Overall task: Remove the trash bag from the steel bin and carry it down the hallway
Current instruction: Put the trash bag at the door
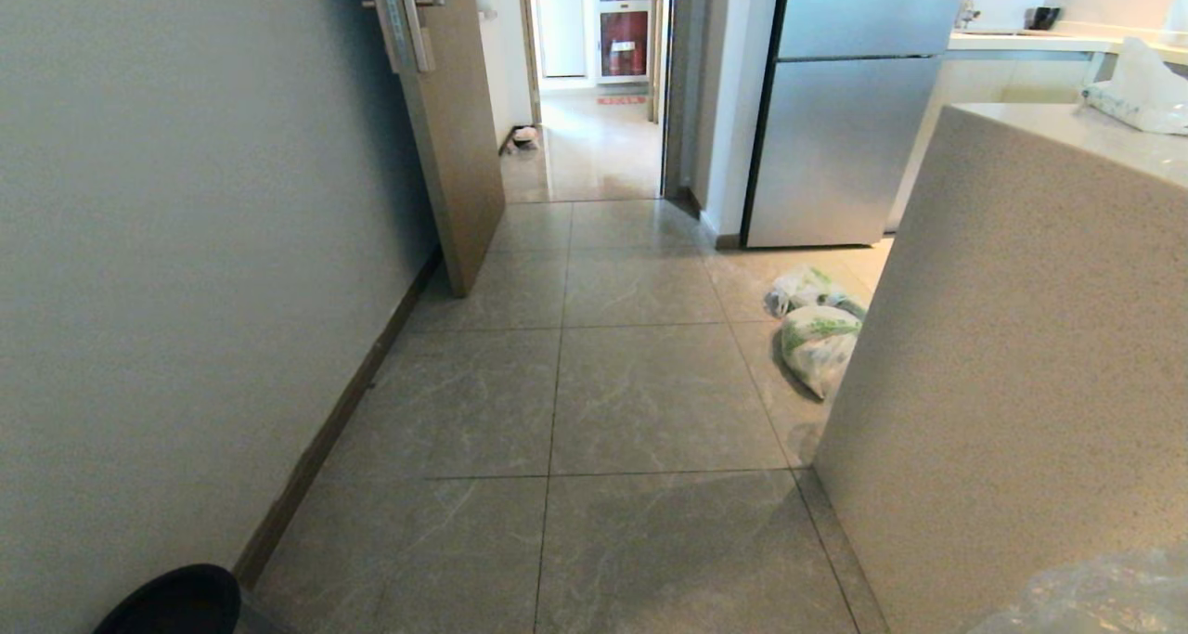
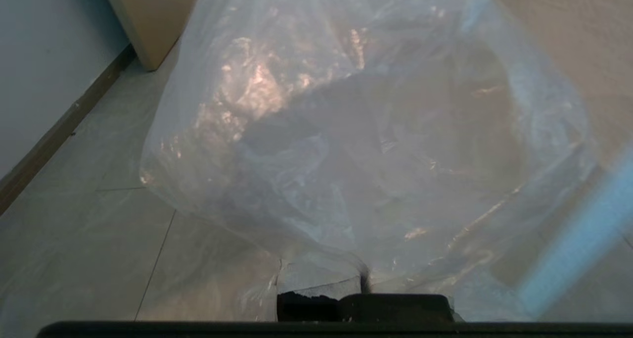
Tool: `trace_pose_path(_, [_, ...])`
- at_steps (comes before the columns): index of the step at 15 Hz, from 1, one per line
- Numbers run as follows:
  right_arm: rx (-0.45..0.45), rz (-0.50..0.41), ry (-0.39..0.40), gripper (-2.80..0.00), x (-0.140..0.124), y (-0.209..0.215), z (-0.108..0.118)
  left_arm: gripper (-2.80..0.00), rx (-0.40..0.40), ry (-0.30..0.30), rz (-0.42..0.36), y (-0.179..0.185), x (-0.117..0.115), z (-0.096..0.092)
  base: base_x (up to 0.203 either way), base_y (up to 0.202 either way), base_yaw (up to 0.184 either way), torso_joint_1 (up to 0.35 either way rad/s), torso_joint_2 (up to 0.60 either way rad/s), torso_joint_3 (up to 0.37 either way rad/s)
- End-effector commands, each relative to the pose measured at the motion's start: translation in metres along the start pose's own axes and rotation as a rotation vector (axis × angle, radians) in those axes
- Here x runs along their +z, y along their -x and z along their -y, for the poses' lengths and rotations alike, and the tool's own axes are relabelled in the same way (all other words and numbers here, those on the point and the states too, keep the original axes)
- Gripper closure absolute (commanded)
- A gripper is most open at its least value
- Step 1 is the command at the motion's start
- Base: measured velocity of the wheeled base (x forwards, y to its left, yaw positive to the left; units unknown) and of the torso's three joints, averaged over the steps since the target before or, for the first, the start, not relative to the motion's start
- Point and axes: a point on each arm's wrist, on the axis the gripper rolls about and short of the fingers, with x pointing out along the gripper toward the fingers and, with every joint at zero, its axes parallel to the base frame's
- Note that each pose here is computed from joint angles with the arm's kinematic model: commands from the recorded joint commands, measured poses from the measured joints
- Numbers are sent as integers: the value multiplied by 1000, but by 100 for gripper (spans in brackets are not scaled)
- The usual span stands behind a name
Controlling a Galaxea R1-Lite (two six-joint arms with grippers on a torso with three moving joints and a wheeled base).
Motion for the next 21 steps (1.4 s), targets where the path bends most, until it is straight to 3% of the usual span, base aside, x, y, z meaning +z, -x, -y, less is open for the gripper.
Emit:
trace_pose_path(1, [0, -4, -1, 0, -1, 0, 0, 0, 1, 0, 0, 0, 0, 0, 184, 0, 0, 2, 1, -1])
trace_pose_path(21, [0, -3, -1, 0, -1, 0, 0, 0, 1, 0, 0, 0, 0, 0, 190, 0, 1, 3, 3, 3])
